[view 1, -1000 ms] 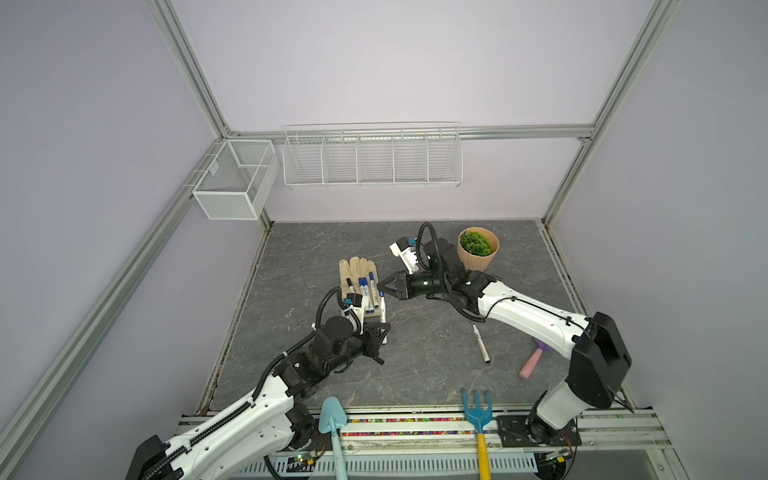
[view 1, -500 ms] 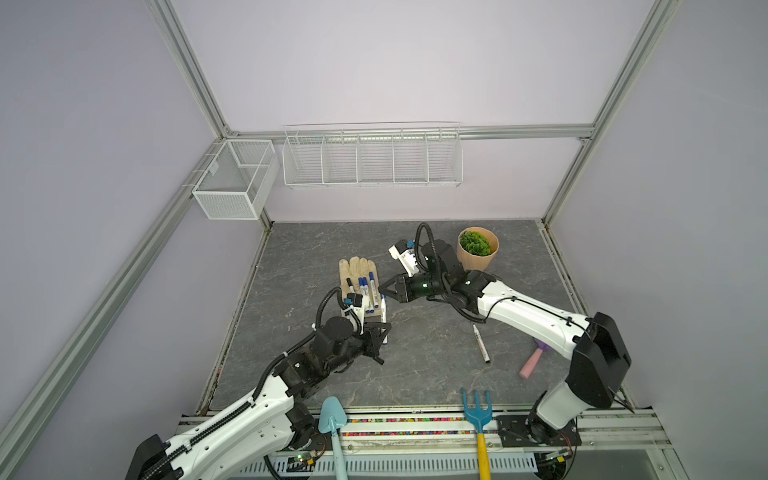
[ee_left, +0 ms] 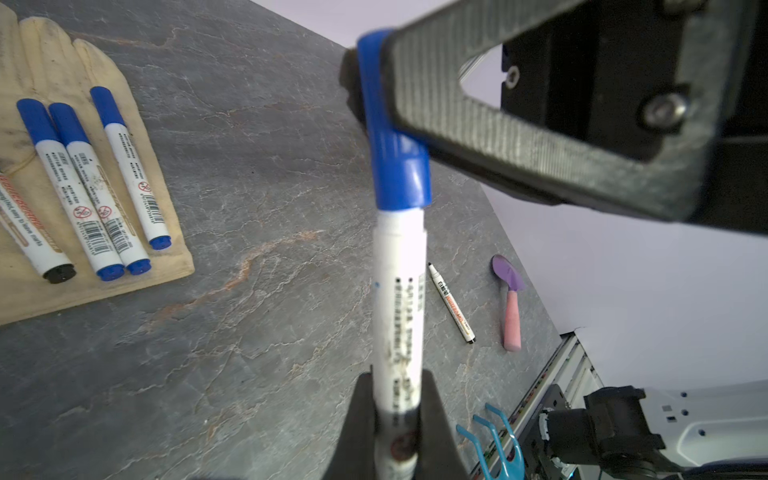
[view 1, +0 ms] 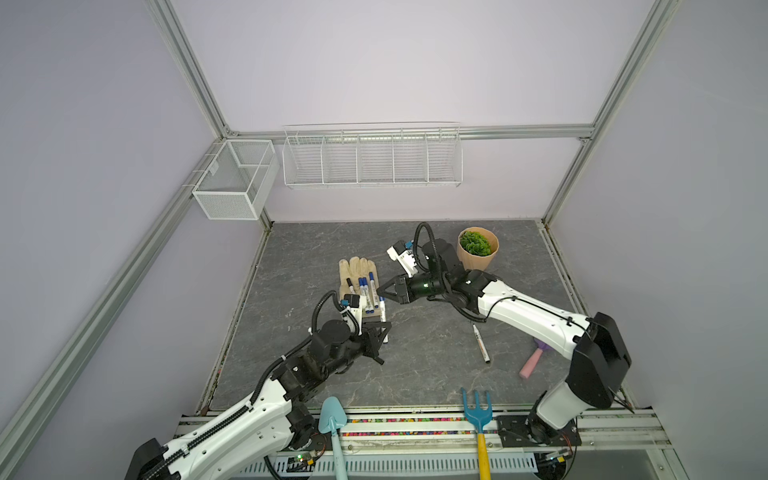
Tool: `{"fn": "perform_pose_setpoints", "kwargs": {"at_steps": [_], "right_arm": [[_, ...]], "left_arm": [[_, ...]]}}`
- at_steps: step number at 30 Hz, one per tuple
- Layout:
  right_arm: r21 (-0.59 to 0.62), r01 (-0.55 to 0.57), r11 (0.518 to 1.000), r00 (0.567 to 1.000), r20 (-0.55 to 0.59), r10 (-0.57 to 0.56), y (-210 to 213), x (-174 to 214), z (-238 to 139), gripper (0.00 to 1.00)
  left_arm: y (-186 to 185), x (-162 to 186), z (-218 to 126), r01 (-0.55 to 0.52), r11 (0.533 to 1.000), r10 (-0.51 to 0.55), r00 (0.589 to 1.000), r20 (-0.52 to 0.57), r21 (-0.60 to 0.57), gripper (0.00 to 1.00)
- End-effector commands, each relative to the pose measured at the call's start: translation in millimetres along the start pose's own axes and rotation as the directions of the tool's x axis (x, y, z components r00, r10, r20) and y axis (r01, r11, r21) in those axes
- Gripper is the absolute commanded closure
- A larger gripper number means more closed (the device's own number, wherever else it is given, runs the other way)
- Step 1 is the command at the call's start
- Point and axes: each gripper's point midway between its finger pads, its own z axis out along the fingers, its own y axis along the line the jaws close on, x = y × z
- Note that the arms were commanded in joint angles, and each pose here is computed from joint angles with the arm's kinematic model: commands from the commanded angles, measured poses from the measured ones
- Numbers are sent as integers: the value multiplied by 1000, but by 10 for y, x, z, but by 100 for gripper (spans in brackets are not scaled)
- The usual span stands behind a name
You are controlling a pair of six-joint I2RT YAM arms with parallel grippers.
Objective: Insert the pens into the pen caps
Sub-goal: 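Press the blue cap down onto the marker tip with the right gripper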
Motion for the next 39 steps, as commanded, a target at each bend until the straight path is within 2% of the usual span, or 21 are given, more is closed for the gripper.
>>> {"fn": "perform_pose_setpoints", "kwargs": {"at_steps": [1,11,17,21,24,28,31,36,39], "right_arm": [[-155,-36,987,995,-99,21,287,215,-153,91],[-270,-123,955,963,-267,48,478,584,-410,93],[-310,-178,934,937,-344,64,547,816,-518,93],[-311,-169,935,929,-368,45,589,953,-605,93],[-265,-153,952,920,-389,40,537,1099,-597,93],[-59,-48,997,889,-457,15,203,1386,-519,93],[70,1,998,881,-472,33,-58,1465,-476,93],[125,-4,992,881,-469,63,-226,1486,-415,93],[89,-19,996,872,-485,60,-173,1514,-405,93]], "left_arm": [[-43,-264,-37,42,999,-42,992,120,6,100],[-191,-454,-30,9,1000,-12,988,157,26,100],[-218,-434,75,-16,1000,14,992,123,22,100],[-258,-463,109,-25,999,22,993,118,26,100],[-293,-551,109,-28,999,24,989,144,26,100],[-309,-808,44,-48,999,52,970,238,-20,100],[-333,-1097,-63,-60,995,82,936,341,-75,100],[-546,-1462,-160,-123,988,153,894,422,-98,100],[-629,-1624,-221,-155,981,194,867,459,-120,100]]}}
